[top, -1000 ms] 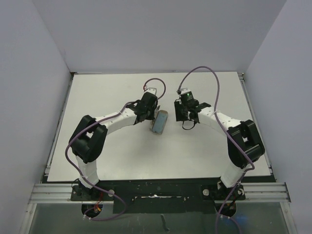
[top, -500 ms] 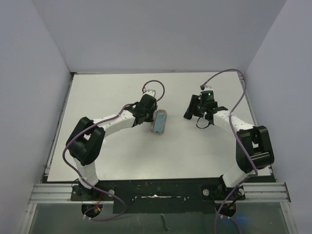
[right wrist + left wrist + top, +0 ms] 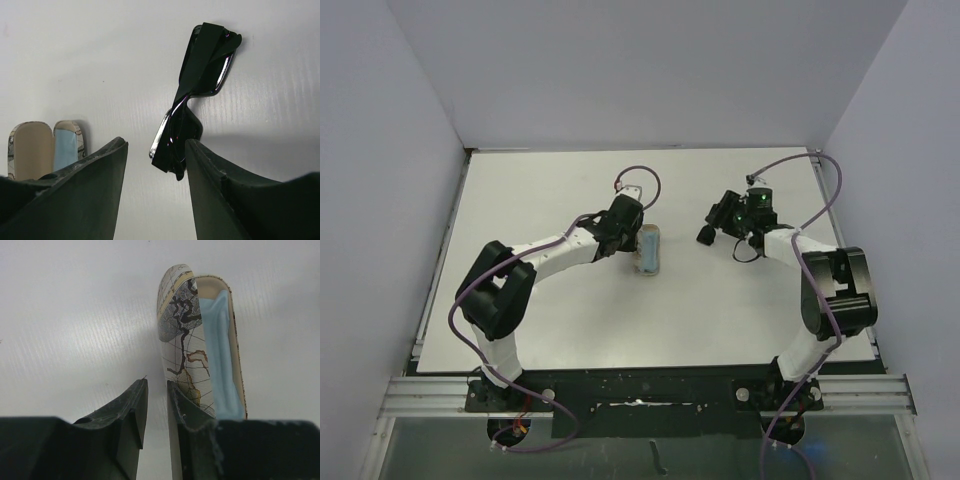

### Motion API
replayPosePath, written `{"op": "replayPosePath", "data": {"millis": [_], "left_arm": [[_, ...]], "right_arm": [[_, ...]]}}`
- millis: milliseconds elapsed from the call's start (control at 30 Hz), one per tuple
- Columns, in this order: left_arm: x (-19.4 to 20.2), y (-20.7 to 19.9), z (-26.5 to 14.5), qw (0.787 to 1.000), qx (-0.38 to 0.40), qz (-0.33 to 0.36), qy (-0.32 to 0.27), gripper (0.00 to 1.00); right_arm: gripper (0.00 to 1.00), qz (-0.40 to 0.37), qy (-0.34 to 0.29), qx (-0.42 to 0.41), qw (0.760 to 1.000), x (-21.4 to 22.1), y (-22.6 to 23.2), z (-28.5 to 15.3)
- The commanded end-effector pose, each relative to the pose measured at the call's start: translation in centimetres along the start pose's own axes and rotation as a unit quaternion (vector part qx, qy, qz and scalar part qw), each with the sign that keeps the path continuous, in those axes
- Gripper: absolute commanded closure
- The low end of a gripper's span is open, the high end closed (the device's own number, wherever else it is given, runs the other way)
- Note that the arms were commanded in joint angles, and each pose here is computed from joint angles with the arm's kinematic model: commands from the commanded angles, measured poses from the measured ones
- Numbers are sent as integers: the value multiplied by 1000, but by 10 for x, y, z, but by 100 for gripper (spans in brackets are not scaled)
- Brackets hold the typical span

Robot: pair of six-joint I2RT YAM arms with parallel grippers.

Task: Organize the sunglasses
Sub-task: Pick up the sunglasses from the center of the board.

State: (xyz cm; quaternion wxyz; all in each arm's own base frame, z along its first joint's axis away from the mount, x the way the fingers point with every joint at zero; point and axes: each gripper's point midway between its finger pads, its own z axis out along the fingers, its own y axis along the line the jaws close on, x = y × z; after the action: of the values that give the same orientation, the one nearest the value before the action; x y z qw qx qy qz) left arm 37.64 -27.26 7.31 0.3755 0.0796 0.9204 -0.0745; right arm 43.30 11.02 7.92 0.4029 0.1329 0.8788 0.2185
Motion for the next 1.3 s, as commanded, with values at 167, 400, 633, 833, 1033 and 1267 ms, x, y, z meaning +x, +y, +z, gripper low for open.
{"op": "replayPosePath", "data": {"millis": [167,400,633,833,1033,1267], "left_arm": [[-32,-10,-14,999,14,-11,-45,78],[-30,-10,-14,999,12,-11,-42,78],[-28,-9,-13,999,11,-10,-40,78],[-29,-9,-14,999,10,-9,-40,78],[-27,-9,-11,999,9,-8,-37,78],[-26,-9,-10,999,9,-7,-35,78]], "right_arm": [[50,28,-16,-43,999,-5,5,22],[51,25,-14,-43,999,-3,1,30],[54,26,-10,-44,999,1,-2,38],[56,24,-7,-41,999,4,-6,43],[58,20,-8,-42,999,3,-7,44],[64,15,-7,-41,999,2,-7,46]]}}
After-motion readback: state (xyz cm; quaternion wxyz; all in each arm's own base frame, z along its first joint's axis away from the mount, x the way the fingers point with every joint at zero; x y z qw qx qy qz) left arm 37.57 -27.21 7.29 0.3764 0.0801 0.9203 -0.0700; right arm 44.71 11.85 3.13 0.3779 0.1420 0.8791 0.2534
